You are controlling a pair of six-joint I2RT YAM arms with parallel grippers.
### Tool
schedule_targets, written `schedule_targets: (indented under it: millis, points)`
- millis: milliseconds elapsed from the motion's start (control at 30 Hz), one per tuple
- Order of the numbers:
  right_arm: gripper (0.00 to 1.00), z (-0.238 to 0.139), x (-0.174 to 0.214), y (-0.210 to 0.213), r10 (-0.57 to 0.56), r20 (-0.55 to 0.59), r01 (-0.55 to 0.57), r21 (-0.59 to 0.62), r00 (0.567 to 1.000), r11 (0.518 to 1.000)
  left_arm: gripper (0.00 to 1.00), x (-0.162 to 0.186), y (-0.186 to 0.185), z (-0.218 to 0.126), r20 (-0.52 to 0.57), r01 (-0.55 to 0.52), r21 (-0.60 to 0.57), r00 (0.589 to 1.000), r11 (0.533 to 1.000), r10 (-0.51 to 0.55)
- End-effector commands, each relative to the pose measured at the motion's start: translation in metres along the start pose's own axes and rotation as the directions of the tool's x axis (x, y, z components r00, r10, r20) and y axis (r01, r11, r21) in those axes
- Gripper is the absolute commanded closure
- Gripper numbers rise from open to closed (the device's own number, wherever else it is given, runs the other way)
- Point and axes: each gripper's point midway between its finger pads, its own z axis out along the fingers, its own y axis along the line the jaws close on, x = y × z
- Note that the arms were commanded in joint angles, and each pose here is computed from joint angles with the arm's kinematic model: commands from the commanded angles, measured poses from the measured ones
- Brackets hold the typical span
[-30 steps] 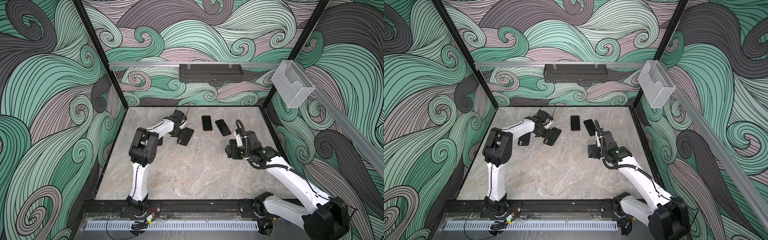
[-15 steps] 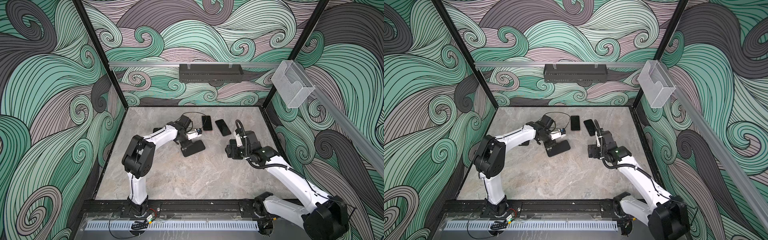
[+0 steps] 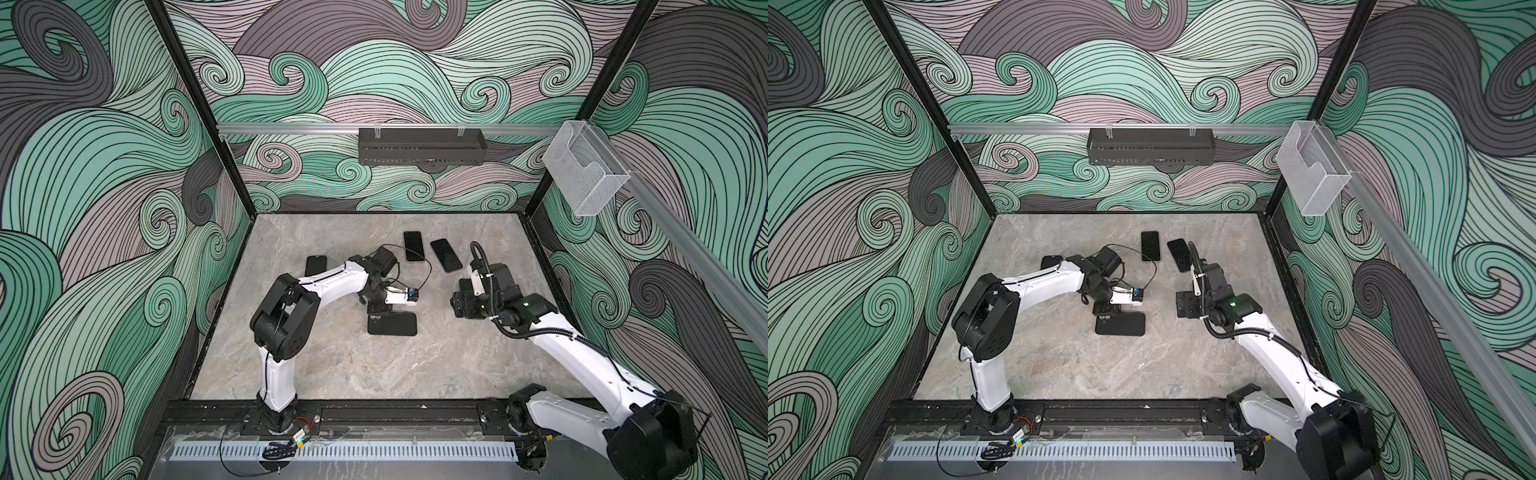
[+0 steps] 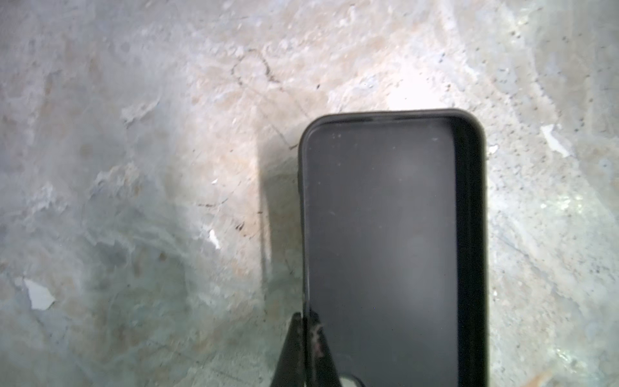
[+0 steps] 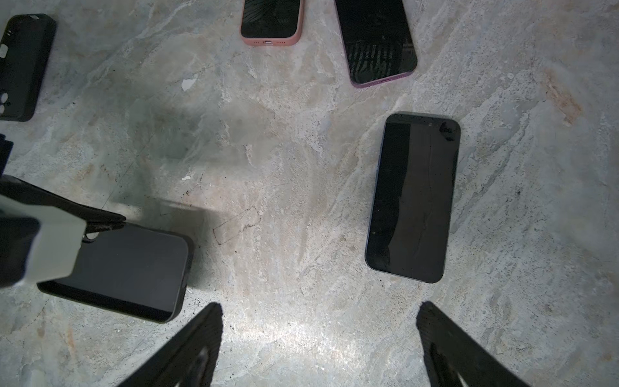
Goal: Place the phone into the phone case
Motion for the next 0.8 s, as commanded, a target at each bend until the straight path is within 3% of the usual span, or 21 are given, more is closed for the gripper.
schedule_targets:
  millis: [0,533,767]
  points:
    - [0.09,0.000,0.000,-0.007,0.010,0.011,-0.010,0.033,1.000,0.999,1.00,-0.008,0.000,0.005,0.009,-0.061,-0.009,0.998,0.998,0.061]
    - [0.08,-0.001,0.002,-0.012,0.011,0.017,-0.012,0.061,1.000,0.998,0.98,-0.002,0.004,0.031,-0.049,0.016,-0.063,0.999,0.998,-0.019]
    - [0.07,-0.002,0.003,-0.012,0.007,0.019,-0.008,0.056,1.000,0.998,0.86,0.001,0.005,0.034,-0.055,0.062,-0.076,0.996,0.995,-0.066]
